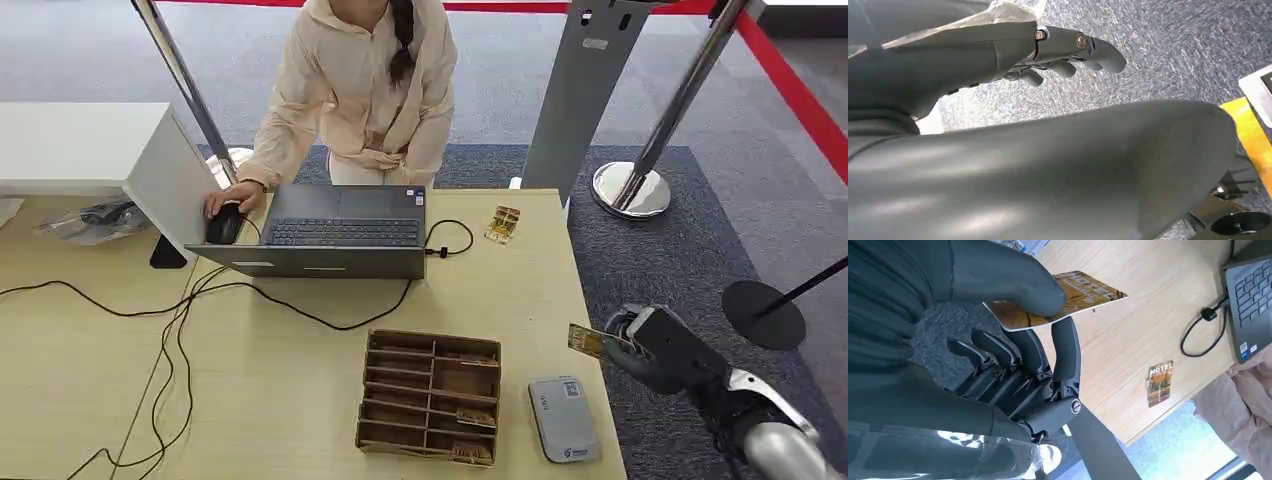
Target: Pass the card to the sensor for recognition and then transmit it.
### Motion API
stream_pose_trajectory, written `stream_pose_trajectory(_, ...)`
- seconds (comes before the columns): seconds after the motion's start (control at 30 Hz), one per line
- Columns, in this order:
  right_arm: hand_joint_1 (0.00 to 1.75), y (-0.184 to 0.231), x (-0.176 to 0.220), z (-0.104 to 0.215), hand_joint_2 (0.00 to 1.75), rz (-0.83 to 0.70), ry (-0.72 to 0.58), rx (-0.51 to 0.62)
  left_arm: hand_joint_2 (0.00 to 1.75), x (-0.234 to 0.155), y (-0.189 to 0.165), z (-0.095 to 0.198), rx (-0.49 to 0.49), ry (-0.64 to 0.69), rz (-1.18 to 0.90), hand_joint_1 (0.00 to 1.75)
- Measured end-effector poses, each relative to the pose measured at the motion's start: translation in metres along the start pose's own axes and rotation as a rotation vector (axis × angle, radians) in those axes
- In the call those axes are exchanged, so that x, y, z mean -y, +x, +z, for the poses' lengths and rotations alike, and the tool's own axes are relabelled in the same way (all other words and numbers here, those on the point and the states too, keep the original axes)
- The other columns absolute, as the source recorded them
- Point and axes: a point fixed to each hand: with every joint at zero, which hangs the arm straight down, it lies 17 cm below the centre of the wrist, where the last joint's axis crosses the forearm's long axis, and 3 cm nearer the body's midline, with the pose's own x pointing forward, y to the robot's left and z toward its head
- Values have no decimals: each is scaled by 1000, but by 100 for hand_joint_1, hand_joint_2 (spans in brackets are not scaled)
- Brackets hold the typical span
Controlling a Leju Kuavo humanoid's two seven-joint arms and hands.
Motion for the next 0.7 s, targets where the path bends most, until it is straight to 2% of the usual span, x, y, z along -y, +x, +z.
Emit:
stream_pose_trajectory(0.27,175,-10,-10,3,175,18,40,-46,0,1,-1,0,-7,-4,-9,0)
stream_pose_trajectory(0.7,175,-24,-60,6,175,26,165,-96,0,1,0,0,0,-6,-31,0)
